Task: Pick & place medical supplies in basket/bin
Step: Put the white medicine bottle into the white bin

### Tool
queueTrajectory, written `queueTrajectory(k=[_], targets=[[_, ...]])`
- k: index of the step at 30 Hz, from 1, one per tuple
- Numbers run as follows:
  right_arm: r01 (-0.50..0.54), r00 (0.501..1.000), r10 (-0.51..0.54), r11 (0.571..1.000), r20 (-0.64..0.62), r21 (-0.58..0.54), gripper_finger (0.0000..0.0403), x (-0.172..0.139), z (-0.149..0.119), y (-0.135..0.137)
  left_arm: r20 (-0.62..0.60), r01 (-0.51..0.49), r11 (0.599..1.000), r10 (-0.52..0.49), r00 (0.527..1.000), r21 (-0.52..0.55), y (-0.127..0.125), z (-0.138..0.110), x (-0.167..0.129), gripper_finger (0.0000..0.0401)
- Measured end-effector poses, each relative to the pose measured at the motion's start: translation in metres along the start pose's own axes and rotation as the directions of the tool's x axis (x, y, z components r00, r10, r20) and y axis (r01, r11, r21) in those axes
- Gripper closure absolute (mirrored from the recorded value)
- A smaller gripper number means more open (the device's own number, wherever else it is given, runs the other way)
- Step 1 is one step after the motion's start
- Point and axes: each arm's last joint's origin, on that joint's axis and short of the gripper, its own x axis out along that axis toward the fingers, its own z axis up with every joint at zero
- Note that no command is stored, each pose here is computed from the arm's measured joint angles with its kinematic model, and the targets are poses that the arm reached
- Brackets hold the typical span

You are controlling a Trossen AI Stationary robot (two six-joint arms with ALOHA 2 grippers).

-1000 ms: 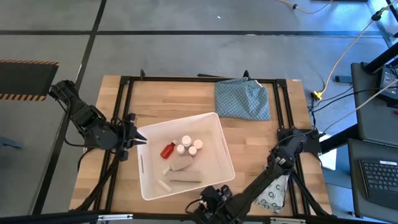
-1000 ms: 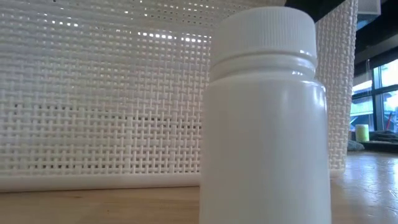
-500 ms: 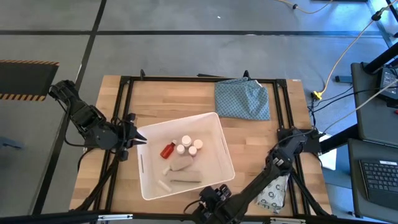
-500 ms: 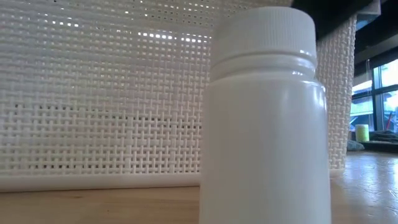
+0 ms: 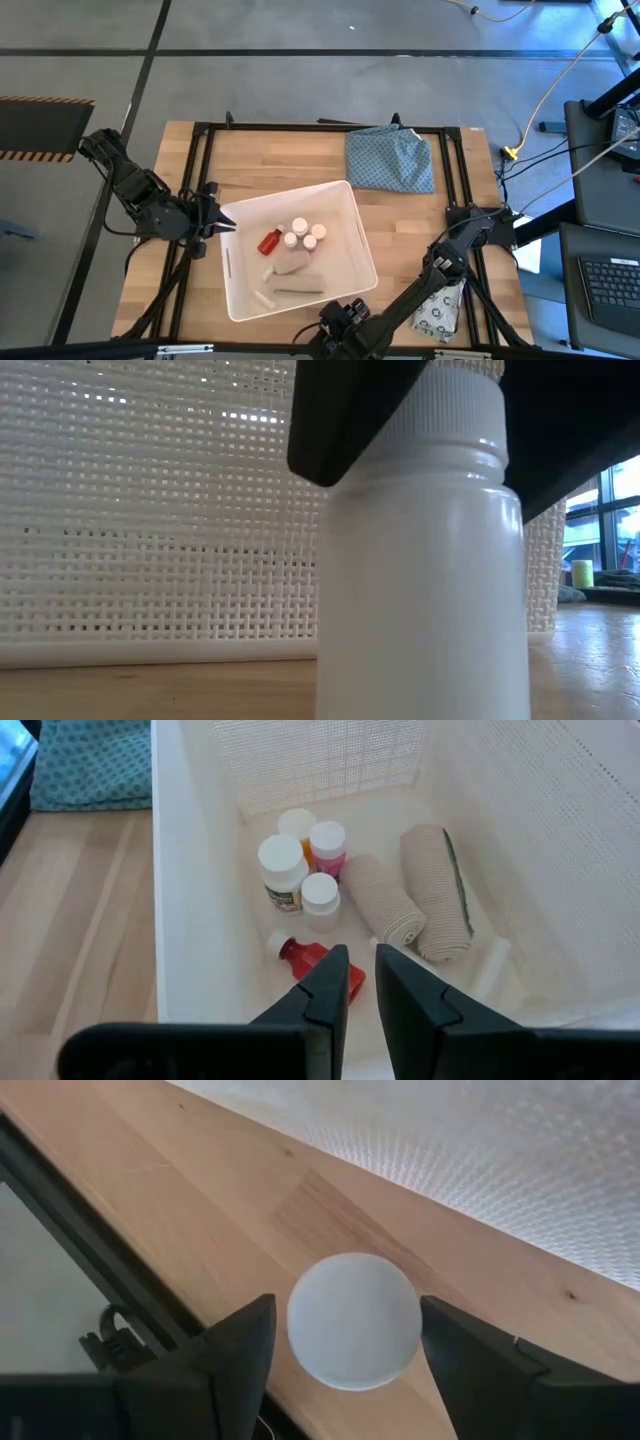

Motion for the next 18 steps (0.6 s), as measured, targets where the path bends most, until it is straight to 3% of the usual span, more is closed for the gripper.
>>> queueTrajectory(k=[13, 18], targets=[[-0.005, 1.0, 0.005, 1.0, 0.015, 0.015, 0.0225, 0.0002, 0.0008, 0.0005, 0.003, -0.006, 1.0, 0.006, 1.0, 0.0, 0.0001, 0.0001, 0.0001, 0.0354], [-0.003, 1.0, 0.003, 1.0, 0.021, 0.013, 0.0229, 0.0004, 0.0015, 0.0004, 0.003, -0.006, 1.0, 0.006, 1.0, -0.001, 0.0001, 0.0001, 0.0001, 0.0354]])
